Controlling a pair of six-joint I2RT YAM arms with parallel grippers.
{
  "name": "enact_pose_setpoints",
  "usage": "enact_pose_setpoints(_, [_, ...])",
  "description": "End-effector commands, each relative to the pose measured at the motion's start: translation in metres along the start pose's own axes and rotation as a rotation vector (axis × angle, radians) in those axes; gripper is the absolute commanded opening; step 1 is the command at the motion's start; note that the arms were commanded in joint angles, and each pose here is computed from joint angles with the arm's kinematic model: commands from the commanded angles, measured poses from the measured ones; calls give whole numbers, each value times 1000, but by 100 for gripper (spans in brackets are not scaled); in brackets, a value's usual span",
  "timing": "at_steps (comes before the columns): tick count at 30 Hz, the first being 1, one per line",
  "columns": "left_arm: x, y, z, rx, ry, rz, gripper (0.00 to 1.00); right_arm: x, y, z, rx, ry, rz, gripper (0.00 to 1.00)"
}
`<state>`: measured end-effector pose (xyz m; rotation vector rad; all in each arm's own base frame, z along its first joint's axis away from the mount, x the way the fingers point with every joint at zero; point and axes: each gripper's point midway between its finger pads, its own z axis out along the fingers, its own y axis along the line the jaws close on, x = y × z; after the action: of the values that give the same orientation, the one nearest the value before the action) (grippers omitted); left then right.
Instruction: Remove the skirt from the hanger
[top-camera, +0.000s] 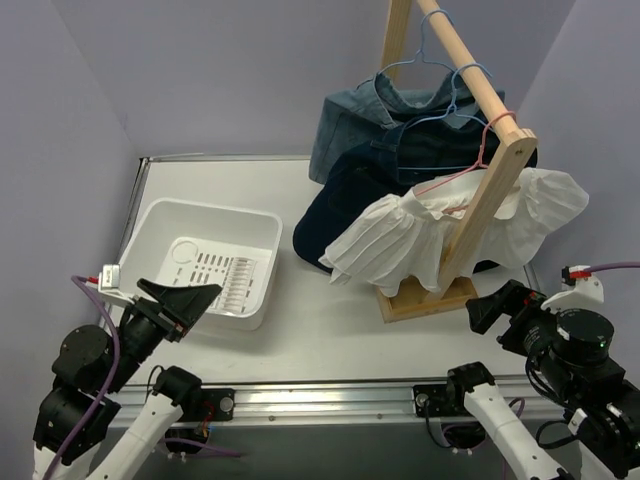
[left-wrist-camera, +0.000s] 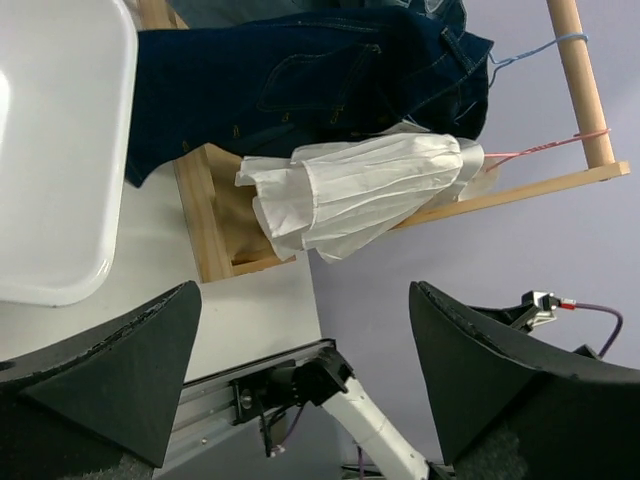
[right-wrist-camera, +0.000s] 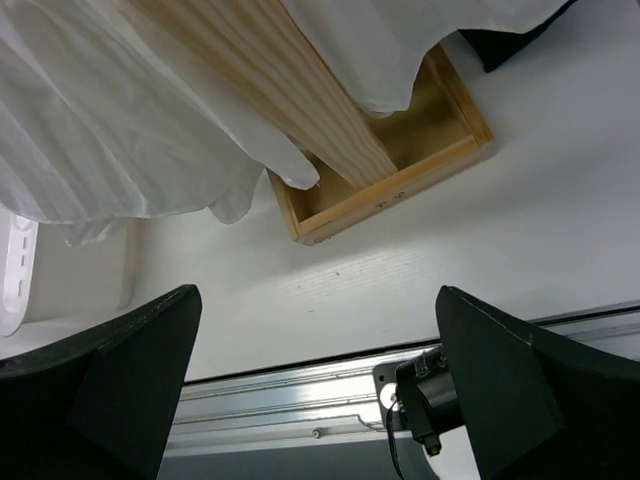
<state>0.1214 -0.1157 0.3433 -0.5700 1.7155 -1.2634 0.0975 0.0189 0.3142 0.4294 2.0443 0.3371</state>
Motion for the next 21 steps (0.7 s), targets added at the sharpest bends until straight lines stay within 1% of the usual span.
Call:
enact_pose_setpoints(1, [-24,-26,9,-25,-47,113,94,1,-9,14,93,35,15,100])
enact_pose_setpoints(2, [-24,-24,18,-55,-25,162,94,2,-8,15,89,39,14,100])
enact_pose_setpoints(3, [-22,-17,36,-137,22,166,94,4,-6,17,79,57,5,100])
enact_pose_setpoints(4, [-20,-13,45,-179,52,168,94,7,-5,18,72,70,4,100])
enact_pose_setpoints(5, [-15,-12,54,-200,98,195,94,9,-4,19,67,82,0,100])
enact_pose_setpoints(6, [-10,-12,75,-208,148,205,94,11,-2,20,56,96,-7,100])
enact_pose_setpoints(8, [-7,-19,90,-187,184,231,94,13,1,20,33,109,-9,100])
enact_pose_setpoints(10, [-15,-33,96,-137,151,263,94,12,6,16,-1,102,10,100])
enact_pose_setpoints(11, [-20,-38,98,-119,129,283,94,9,3,16,15,82,17,100])
enact_pose_setpoints(13, [-20,-40,102,-103,136,308,95,12,2,15,2,73,63,100])
enact_pose_setpoints(14, [-18,-42,109,-98,158,339,100,13,2,16,-8,72,66,100])
enact_pose_setpoints(16, [-8,-49,115,-55,227,368,90,19,3,18,-26,86,93,100])
enact_pose_setpoints(17, [-8,-51,123,-54,246,384,88,23,8,18,-57,107,117,100])
enact_pose_setpoints(18, [-5,-56,126,-33,264,395,88,22,6,18,-59,99,134,100])
enact_pose_setpoints(20, [-4,-68,137,27,270,449,88,27,8,18,-78,118,169,100])
enact_pose_setpoints(21, [-5,-78,139,64,268,470,88,25,7,17,-86,104,183,100])
